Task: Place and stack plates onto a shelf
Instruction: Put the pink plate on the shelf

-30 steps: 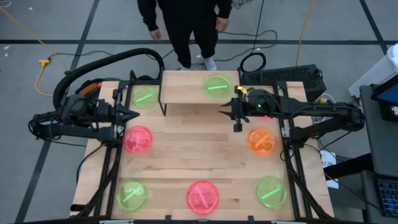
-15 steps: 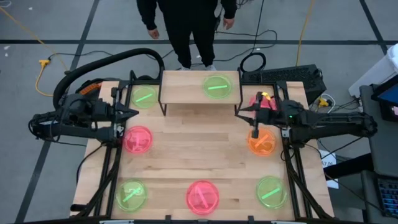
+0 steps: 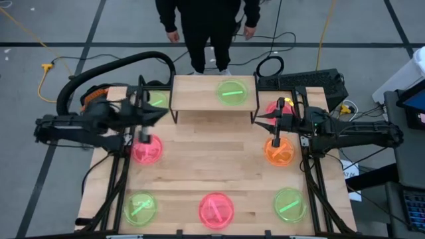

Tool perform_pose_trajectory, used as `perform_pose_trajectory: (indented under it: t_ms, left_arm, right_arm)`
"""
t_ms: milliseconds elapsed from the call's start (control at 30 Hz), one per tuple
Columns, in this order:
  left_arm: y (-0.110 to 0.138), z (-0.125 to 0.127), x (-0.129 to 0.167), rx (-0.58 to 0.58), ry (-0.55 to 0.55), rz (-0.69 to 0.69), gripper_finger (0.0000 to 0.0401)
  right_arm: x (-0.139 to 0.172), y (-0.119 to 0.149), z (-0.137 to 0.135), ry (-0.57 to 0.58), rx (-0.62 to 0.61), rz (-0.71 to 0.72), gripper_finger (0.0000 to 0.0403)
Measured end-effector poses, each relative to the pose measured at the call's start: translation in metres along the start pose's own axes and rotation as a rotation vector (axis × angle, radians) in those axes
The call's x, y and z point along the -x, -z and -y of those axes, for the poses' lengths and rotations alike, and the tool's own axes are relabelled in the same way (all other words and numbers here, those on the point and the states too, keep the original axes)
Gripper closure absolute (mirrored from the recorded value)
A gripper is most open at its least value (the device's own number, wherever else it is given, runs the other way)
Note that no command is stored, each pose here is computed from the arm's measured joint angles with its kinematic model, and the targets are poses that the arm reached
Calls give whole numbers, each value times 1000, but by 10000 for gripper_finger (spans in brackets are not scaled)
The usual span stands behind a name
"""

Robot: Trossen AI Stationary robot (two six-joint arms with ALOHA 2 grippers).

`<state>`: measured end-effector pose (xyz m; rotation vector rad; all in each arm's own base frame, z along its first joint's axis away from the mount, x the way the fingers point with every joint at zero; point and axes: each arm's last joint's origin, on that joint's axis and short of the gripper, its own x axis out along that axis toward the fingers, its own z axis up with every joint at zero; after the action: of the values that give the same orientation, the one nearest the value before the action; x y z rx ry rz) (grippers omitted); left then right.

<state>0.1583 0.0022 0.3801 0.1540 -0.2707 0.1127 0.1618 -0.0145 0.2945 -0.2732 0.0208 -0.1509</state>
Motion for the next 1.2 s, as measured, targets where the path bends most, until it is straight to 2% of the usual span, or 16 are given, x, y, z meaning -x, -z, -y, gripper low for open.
perform_pose_trajectory:
  t_ms: [167, 233, 367, 500, 733, 867, 1033, 1200]
  left_arm:
    - [2, -7, -5, -67, -210, -275, 380]
    - [7, -7, -6, -72, -253, -399, 380]
    - [23, 2, -9, -108, -272, -604, 379]
    - [39, 10, -9, -204, -322, -838, 379]
    - [64, 29, -11, -237, -294, -1186, 372]
    - [81, 41, -11, -240, -275, -1331, 325]
    - [97, 51, -7, -246, -344, -1489, 226]
    - [115, 65, -7, -53, -422, -1586, 136]
  right_arm:
    - [0, 0, 0, 0, 1, 0, 316]
    - [0, 0, 0, 0, 2, 0, 316]
    - [0, 0, 0, 0, 6, 0, 316]
    - [0, 0, 0, 0, 9, 0, 316]
    - [0, 0, 0, 0, 11, -1, 316]
    - [0, 0, 0, 0, 24, -1, 316]
    - [0, 0, 0, 0, 26, -1, 316]
    - [0, 0, 0, 0, 26, 0, 316]
